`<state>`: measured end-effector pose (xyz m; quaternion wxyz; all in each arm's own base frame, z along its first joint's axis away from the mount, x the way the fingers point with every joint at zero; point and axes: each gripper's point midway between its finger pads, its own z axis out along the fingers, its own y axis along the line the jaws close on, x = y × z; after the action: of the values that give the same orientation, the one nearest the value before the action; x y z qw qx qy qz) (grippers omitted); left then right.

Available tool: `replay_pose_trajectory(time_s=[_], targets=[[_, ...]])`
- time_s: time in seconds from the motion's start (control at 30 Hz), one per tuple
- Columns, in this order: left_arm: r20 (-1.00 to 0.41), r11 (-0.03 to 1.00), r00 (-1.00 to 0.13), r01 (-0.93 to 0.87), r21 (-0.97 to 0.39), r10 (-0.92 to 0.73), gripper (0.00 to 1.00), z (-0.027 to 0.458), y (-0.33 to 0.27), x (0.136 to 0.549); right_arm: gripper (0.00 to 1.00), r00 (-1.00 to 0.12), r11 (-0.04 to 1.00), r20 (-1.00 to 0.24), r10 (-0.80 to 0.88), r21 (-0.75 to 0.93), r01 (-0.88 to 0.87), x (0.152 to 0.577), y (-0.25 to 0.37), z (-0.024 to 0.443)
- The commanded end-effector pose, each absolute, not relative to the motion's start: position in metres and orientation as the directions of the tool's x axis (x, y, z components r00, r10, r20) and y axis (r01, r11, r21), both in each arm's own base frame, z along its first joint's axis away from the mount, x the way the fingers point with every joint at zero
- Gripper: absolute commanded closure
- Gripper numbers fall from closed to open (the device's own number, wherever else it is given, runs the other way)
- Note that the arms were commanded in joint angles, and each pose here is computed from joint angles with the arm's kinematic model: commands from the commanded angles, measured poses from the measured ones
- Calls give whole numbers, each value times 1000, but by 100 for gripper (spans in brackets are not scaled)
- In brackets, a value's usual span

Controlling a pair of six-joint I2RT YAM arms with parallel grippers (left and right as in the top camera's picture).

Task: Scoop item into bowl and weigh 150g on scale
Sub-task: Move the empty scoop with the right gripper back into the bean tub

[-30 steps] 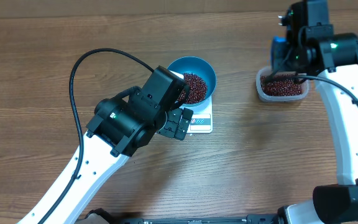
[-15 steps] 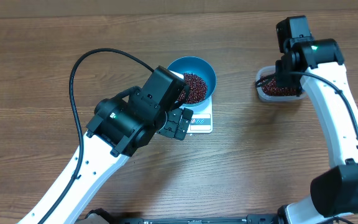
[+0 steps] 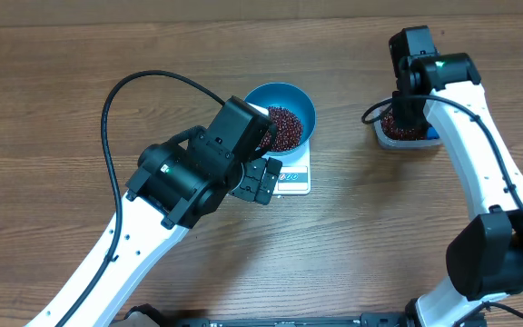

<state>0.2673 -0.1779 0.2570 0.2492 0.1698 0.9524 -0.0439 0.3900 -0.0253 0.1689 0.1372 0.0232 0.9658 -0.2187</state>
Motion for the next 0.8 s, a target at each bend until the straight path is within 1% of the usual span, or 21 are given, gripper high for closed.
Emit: replay_pose_trajectory(time_s=[0.0,0.2,0.37,0.6,0.67,0.77], targets=[[-505,934,-804,356,11,312,0,264,-178,270,96,-958,898,-284,-46,-432,85,395,-24,169],[-505,934,-804,356,10,312,0,264,-178,270,96,-959,894,-279,-57,-442,75,397,-25,167],[-505,934,-804,356,10,312,0,264,-178,270,96,-975,888,-213,-59,-457,46,396,-25,147],[-505,934,-804,356,10,312,0,264,-178,270,96,-982,886,-180,-61,-462,30,396,-25,137],[-505,934,-804,356,10,312,0,264,-178,270,96,-985,890,-164,-61,-456,21,395,-24,132],[-505,934,-804,356,10,312,0,264,-178,270,96,-986,917,-153,-59,-398,6,394,-14,125]])
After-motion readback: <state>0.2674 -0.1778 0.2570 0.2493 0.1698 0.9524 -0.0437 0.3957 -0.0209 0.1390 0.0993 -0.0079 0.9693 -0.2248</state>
